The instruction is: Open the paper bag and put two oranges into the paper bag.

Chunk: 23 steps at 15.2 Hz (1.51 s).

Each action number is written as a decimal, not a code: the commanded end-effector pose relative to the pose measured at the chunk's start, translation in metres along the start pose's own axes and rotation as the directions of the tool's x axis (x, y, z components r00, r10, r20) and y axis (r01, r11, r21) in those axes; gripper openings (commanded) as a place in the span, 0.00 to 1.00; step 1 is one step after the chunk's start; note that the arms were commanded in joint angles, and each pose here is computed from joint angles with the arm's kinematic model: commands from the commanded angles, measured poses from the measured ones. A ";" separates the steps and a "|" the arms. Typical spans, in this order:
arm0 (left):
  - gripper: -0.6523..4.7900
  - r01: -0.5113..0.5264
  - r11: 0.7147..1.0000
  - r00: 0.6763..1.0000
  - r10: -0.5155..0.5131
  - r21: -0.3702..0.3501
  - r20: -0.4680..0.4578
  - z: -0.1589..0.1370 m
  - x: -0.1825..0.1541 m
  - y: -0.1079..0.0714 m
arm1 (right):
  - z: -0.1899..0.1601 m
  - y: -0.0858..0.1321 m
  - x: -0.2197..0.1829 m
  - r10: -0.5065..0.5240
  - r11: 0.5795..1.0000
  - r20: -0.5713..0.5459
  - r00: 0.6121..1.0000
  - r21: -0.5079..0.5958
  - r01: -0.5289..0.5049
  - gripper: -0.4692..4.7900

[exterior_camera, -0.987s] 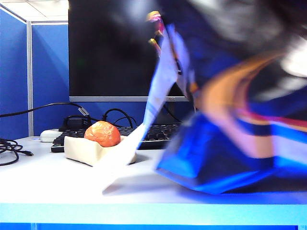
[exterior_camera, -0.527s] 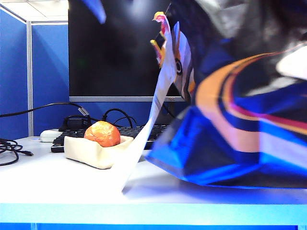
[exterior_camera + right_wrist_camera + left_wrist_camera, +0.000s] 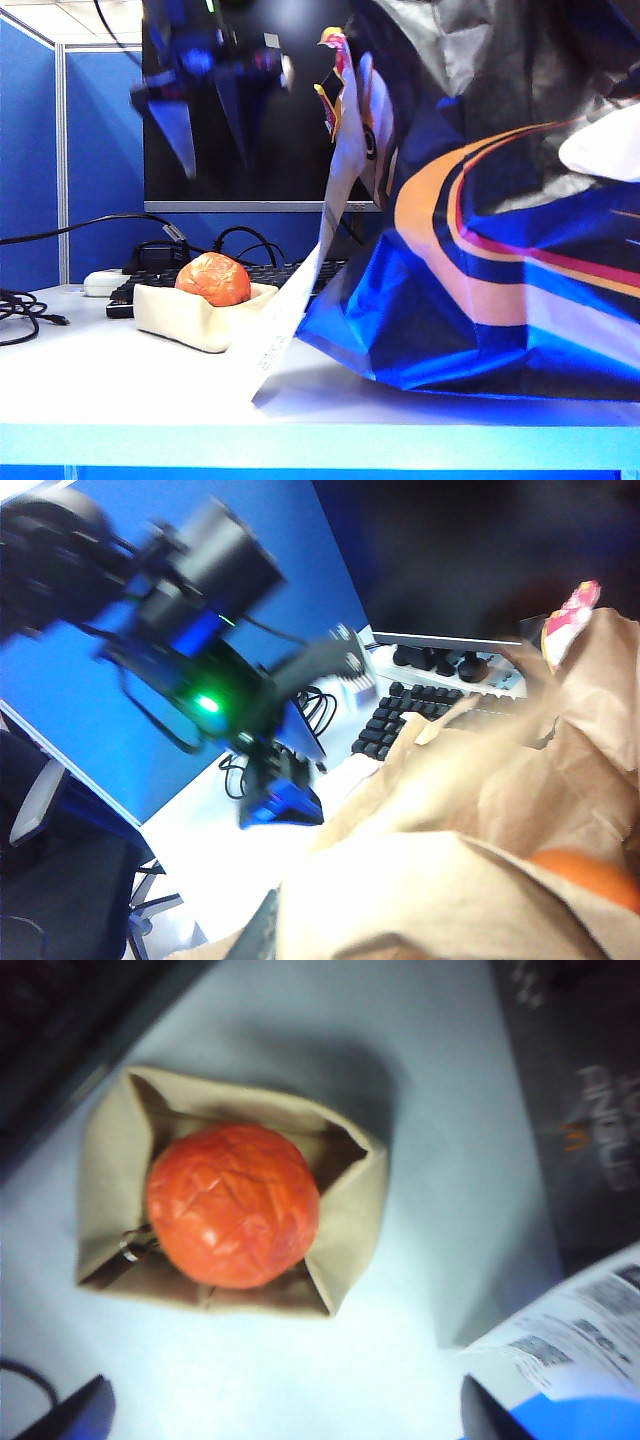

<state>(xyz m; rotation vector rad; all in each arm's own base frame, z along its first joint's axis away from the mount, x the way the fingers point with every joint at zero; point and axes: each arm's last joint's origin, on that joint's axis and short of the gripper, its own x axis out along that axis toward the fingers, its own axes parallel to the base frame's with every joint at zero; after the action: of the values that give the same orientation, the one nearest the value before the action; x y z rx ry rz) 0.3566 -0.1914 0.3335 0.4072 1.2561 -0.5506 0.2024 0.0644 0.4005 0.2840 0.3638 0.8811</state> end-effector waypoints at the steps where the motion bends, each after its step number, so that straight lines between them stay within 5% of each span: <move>1: 1.00 0.000 1.000 1.000 0.000 -0.027 -0.023 0.002 0.009 0.001 | 0.004 0.002 -0.002 0.007 1.000 0.025 1.000 -0.028 -0.006 0.09; 10: 1.00 -0.034 0.998 0.986 0.024 -0.058 -0.162 0.012 0.068 0.010 | 0.005 0.003 -0.002 0.021 0.999 0.033 0.999 -0.038 -0.020 0.09; 23: 1.00 -0.004 0.998 0.981 -0.009 -0.068 -0.195 0.019 0.105 0.014 | 0.006 0.003 -0.002 0.023 0.999 0.038 0.999 -0.043 -0.022 0.09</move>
<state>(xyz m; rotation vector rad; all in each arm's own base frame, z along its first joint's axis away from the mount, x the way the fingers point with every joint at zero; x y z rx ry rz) 0.4021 -0.2078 0.2341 0.4174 1.4663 -0.4723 0.2027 0.0647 0.4028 0.2786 0.3389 0.8945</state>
